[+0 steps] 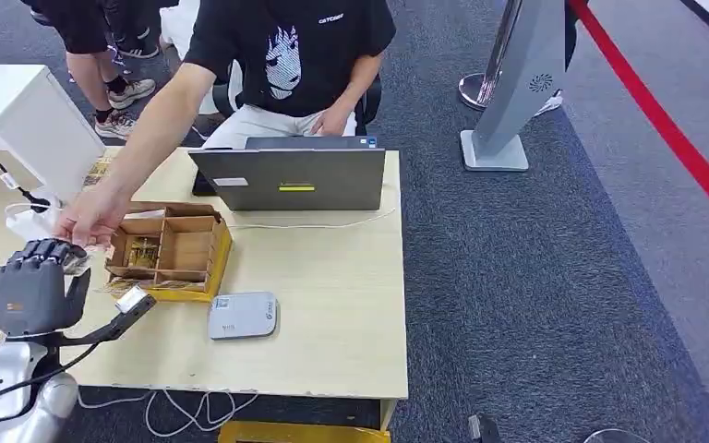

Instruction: Pass the card to the sensor for recognition and then transmit it.

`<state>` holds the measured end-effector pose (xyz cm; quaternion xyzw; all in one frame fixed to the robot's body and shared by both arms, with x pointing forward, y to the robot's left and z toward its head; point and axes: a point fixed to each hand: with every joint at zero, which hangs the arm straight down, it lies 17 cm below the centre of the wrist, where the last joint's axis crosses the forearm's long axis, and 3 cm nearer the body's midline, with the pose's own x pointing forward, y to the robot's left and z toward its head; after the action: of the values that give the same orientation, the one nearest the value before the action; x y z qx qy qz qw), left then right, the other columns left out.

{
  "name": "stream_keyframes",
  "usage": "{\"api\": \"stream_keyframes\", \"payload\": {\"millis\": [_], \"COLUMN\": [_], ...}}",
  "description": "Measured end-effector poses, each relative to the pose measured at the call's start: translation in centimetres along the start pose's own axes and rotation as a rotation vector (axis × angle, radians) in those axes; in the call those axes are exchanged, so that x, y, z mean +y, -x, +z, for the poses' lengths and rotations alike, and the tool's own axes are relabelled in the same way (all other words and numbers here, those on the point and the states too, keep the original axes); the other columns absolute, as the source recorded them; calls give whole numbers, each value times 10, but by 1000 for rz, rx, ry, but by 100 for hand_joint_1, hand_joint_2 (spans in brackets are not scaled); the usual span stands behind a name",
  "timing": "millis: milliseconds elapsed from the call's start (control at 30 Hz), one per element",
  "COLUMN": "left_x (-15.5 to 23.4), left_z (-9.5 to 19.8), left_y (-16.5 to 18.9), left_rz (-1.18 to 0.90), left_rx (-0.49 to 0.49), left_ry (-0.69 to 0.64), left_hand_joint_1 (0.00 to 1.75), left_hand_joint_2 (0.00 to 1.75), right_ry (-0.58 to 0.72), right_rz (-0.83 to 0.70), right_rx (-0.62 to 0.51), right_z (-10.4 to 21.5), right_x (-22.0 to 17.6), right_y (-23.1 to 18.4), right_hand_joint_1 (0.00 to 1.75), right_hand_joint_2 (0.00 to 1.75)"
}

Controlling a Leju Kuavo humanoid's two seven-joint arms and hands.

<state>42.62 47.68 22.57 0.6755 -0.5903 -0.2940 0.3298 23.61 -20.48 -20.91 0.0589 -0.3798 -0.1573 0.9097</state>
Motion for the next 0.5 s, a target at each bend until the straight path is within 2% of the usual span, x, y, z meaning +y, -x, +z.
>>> {"api": "stream_keyframes", "payload": {"millis": [500], "left_x": [11], "left_z": [-4], "left_y": [-24], "left_rz": [89], "left_rx": [-27], "left_ry": [-43], "left_hand_joint_1": [175], "left_hand_joint_2": [175], "right_ry": [10], "right_rz": [-3], "right_rx": [-2], "right_z": [0], "right_x": [-2], "right_y": [-1], "right_hand_joint_1": [0], "right_hand_joint_2": [175]}}
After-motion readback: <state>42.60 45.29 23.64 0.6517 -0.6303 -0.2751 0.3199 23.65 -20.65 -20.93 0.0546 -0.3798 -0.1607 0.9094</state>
